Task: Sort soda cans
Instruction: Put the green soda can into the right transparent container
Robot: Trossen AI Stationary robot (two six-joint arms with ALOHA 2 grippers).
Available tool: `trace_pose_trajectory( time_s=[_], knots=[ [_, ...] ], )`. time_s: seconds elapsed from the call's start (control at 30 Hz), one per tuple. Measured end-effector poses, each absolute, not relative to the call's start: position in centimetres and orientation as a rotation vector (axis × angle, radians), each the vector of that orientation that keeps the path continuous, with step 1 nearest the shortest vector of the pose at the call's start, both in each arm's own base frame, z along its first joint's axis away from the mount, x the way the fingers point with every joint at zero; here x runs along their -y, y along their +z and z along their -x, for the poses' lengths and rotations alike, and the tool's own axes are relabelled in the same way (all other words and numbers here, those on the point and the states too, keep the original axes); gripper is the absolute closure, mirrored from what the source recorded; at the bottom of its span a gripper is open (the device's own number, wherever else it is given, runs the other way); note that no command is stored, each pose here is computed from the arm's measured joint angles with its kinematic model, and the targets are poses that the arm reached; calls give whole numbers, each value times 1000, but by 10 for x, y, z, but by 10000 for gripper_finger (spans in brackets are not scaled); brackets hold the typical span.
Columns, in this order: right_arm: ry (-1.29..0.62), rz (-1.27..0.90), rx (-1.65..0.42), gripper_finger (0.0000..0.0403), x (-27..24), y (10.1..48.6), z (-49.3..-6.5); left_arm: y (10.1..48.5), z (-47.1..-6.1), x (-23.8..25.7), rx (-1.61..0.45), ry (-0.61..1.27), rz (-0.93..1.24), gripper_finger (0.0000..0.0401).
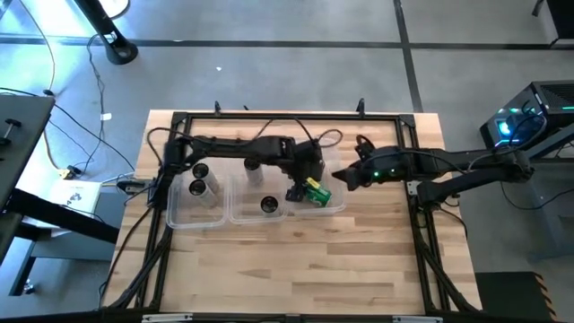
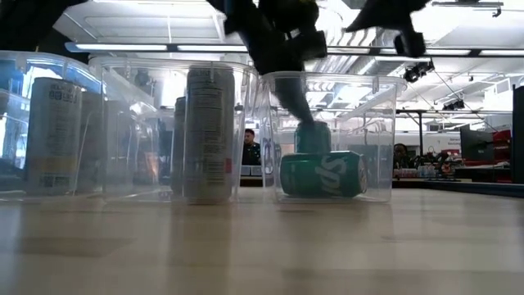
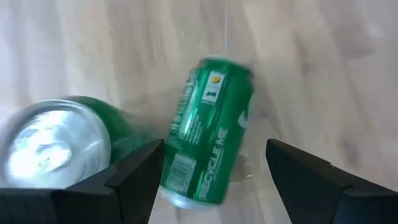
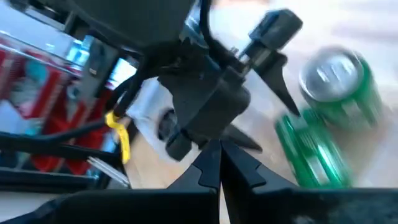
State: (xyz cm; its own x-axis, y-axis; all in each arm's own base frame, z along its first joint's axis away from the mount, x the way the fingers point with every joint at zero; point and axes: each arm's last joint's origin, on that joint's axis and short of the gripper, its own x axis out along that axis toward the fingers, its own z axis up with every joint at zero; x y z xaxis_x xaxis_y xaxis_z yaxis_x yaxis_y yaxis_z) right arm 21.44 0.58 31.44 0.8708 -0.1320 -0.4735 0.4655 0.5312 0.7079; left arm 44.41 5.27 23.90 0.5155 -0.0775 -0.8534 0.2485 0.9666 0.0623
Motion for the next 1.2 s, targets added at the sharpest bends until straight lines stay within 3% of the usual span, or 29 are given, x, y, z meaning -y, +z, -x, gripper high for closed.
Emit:
trace_pose_trajectory(
  time_s=[0.17, 0.27, 0.4, 0.47, 0.53, 0.73, 0.93, 1.07, 1.2],
  knots=[
    [-322, -906, -281, 403, -2, 324, -219, 312, -413, -58, -847, -156, -184, 136],
    [-291, -885, -230, 402, 1, 327, -228, 350, -386, -61, -759, -97, -145, 167],
    [-186, -844, -160, 391, 9, 331, -247, 394, -341, -61, -643, 53, -93, 269],
    [-160, -787, -174, 374, 12, 336, -257, 405, -319, -59, -606, 125, -57, 343],
    [-134, -701, -220, 350, 12, 342, -267, 410, -299, -57, -579, 180, -2, 385],
    [-185, -319, -658, 236, 12, 339, -296, 421, -235, -42, -401, 358, 187, 399],
    [-191, -258, -941, 122, 14, 312, -332, 413, -196, -26, -296, 410, 313, 400],
    [-118, -350, -1102, 88, 11, 281, -348, 409, -183, -22, -281, 415, 318, 401],
    [-211, -435, -1266, 84, 13, 253, -352, 412, -173, -21, -272, 379, 285, 401]
  ],
)
